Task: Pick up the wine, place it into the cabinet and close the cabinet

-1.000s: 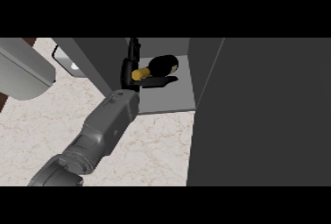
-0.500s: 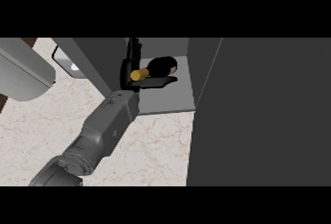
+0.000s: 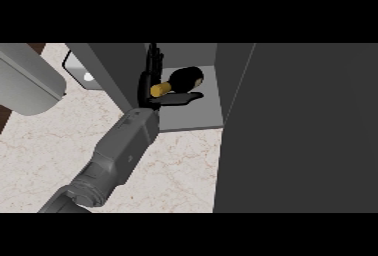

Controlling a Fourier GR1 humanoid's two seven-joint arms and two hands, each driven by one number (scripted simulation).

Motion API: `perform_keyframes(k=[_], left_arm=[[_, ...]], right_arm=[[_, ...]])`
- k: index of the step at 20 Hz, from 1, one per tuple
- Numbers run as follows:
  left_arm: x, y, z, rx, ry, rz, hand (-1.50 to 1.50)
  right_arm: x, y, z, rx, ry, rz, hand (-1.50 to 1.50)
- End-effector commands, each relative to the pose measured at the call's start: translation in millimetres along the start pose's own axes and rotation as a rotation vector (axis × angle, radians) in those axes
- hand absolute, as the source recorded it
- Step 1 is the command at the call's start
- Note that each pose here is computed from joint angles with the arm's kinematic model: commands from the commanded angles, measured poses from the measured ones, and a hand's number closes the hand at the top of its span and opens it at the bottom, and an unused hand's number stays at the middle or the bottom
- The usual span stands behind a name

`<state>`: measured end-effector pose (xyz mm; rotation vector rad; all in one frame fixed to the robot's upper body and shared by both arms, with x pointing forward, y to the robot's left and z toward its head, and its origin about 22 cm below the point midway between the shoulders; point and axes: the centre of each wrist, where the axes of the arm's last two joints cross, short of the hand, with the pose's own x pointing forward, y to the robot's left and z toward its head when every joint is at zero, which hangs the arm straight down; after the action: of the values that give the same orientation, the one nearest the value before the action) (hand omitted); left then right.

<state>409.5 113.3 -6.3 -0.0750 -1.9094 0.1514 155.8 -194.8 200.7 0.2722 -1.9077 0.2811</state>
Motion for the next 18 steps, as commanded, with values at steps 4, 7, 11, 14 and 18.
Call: perform_keyframes(k=[4,7,11,14,18], left_arm=[[-14.5,-2.3,42.1,0.019,0.062,0.028,-1.50],[-4.8,-24.0,57.0,0.010,0.061,0.023,-1.50],[-2.0,-43.6,113.8,-0.024,0.059,0.032,-1.50],[10.9,-53.4,126.0,-0.025,0.037,0.036,-1.50],[29.4,-61.3,161.0,-0.039,0.022,0.089,-1.50]], right_arm=[[12.5,-2.0,14.8,-0.026,-0.020,-0.006,-1.50],[9.6,-9.6,12.3,-0.049,0.002,0.024,-1.50],[11.6,-2.2,14.2,-0.057,-0.002,0.026,-1.50],[17.2,-10.5,22.0,-0.051,0.001,0.036,-1.50],[9.0,-7.6,23.8,-0.063,-0.006,0.040,-1.50]])
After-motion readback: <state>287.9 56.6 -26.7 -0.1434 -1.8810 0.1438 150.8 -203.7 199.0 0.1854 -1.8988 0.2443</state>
